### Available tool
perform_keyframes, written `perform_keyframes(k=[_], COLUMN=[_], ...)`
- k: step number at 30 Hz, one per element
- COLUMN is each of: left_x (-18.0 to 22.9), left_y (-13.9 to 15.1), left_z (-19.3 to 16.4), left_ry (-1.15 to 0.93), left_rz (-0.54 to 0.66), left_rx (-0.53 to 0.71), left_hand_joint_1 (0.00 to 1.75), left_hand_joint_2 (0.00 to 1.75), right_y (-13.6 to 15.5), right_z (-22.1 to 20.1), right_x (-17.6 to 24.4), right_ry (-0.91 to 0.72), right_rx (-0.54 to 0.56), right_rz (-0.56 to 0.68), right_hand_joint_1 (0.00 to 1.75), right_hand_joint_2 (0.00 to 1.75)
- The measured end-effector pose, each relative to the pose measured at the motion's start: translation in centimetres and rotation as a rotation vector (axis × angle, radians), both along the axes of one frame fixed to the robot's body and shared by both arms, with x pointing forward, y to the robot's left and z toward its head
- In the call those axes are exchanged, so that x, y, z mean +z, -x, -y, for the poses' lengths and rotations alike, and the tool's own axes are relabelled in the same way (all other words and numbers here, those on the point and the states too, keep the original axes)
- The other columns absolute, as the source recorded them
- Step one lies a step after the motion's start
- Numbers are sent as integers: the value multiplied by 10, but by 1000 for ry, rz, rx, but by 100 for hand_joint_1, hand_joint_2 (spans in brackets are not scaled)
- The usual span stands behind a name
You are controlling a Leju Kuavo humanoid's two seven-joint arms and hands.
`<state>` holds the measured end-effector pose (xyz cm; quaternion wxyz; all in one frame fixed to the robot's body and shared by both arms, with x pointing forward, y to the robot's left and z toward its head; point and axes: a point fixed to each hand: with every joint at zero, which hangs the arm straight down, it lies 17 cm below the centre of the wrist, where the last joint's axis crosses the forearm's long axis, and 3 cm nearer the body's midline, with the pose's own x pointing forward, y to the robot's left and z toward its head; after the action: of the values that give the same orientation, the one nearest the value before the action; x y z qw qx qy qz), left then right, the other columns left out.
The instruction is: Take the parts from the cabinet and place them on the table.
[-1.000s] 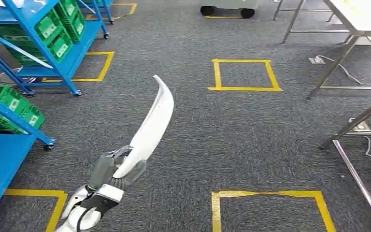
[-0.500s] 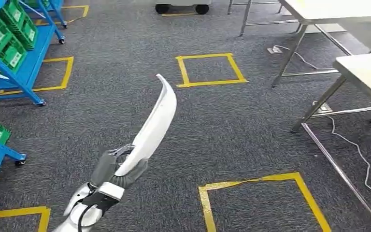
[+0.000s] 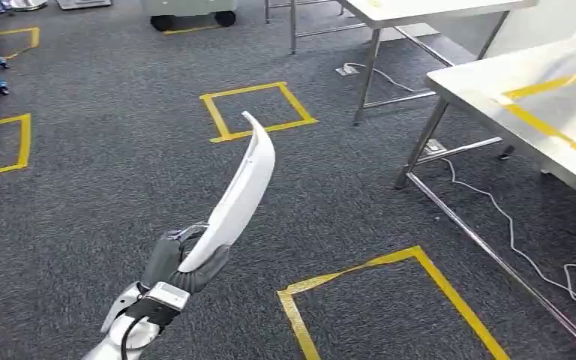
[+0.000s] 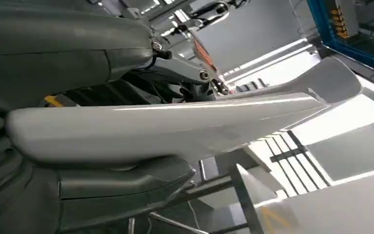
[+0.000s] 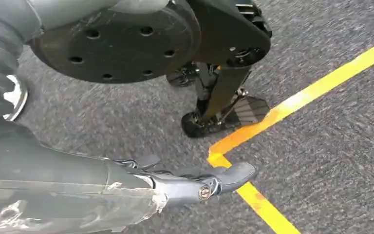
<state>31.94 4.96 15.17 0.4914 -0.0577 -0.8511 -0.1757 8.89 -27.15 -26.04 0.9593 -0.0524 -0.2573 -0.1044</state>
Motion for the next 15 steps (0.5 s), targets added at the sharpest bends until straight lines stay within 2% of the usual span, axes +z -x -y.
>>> perform_keyframes(k=[4, 15], left_x=[2, 4], left_y=[-1, -2], left_z=[3, 5], left_ry=[9, 18], left_rz=[2, 1], left_rx=[-9, -18], left_hand_joint_1=[175, 175], left_hand_joint_2=[175, 175], right_y=[9, 2], right_z=[-1, -2], right_x=[-1, 0], right_ry=[-1, -3], right_rx=[-6, -9], right_rz=[-14, -5], right_hand_joint_1=[0, 0], right_hand_joint_2=[175, 175])
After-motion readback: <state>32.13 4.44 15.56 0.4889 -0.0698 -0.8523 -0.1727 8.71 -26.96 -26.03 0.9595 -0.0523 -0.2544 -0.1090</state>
